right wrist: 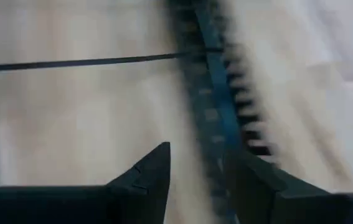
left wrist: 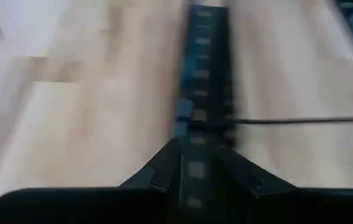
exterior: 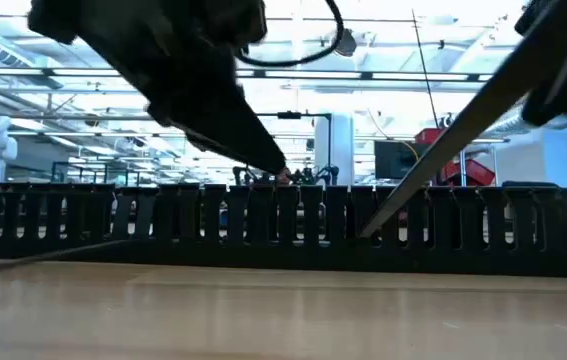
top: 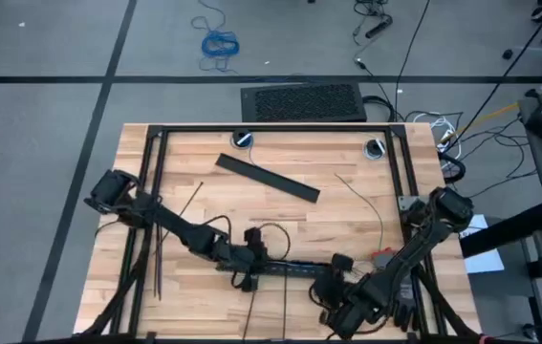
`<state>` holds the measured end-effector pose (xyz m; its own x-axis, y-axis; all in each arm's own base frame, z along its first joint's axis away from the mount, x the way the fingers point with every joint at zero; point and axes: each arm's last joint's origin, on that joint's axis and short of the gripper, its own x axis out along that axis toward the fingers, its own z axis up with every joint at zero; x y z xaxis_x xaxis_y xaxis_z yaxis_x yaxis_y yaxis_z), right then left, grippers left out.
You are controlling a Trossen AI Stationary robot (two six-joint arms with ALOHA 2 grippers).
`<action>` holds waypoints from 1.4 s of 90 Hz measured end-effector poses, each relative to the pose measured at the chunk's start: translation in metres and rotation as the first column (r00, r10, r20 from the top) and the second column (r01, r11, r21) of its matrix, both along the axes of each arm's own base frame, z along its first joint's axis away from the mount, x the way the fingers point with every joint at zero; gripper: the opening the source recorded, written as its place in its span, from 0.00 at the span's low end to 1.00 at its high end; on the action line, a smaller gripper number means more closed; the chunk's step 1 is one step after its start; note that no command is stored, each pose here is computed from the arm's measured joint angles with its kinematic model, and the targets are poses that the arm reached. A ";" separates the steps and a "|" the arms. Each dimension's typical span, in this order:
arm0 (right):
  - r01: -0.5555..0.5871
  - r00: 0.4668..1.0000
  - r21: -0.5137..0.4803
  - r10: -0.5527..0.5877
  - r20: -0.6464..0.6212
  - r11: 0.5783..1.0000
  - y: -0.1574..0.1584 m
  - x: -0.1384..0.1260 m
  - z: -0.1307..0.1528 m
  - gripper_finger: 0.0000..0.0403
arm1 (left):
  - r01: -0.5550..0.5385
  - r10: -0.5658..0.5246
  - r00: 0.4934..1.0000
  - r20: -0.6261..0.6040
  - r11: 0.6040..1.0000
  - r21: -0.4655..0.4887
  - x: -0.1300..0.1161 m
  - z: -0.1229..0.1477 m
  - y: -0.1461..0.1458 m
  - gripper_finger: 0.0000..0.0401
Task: Ziptie cables
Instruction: Close the black cable duct
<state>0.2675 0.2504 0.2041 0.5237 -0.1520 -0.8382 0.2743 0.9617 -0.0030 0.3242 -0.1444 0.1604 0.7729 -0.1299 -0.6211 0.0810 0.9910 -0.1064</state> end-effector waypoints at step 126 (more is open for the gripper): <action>-0.189 0.947 0.033 0.191 -0.257 0.981 -0.039 0.039 -0.008 0.33 | 0.119 -0.046 0.933 -0.356 0.976 0.184 -0.061 0.005 -0.024 0.19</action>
